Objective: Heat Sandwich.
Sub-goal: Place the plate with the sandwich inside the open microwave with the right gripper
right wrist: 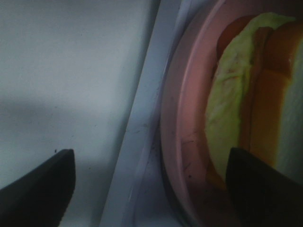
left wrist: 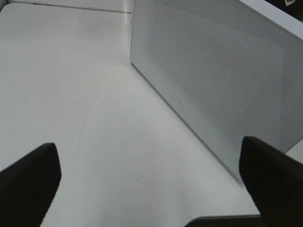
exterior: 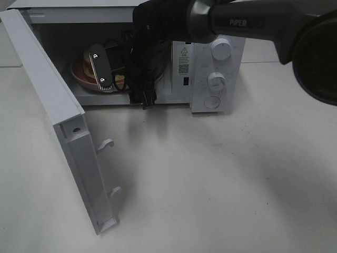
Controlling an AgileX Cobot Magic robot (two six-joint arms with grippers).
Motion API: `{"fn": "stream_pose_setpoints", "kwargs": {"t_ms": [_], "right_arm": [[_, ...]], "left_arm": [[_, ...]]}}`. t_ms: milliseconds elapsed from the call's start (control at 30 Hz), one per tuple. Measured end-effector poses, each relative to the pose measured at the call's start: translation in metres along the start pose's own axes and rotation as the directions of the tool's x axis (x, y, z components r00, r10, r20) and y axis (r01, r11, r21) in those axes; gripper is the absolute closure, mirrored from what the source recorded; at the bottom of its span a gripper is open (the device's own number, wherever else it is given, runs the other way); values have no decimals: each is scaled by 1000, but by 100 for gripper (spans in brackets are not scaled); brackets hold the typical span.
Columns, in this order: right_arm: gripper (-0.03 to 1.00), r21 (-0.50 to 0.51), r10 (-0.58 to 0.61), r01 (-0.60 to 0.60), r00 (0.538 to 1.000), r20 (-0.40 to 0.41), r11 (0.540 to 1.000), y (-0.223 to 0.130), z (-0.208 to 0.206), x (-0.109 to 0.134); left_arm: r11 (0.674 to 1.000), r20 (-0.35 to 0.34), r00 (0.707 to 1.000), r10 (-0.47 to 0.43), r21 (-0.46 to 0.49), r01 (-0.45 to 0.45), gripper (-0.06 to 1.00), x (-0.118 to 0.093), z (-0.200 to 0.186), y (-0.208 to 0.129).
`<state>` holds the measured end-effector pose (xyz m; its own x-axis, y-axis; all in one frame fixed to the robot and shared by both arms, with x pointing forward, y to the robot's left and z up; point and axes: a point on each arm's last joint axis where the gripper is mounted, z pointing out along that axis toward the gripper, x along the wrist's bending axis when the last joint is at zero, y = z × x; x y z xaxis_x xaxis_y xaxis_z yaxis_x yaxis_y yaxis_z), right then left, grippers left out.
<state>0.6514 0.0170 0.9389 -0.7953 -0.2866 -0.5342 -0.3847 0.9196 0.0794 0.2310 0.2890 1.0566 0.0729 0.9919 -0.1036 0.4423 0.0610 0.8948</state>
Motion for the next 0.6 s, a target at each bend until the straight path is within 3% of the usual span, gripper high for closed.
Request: {"fn": "stream_pose_setpoints", "kwargs": {"t_ms": [600], "right_arm": [[15, -3, 25, -25, 1000, -17, 1000, -16, -53, 39]], "left_arm": [[1000, 0, 1000, 0, 0, 0, -2, 0, 0, 0]]}}
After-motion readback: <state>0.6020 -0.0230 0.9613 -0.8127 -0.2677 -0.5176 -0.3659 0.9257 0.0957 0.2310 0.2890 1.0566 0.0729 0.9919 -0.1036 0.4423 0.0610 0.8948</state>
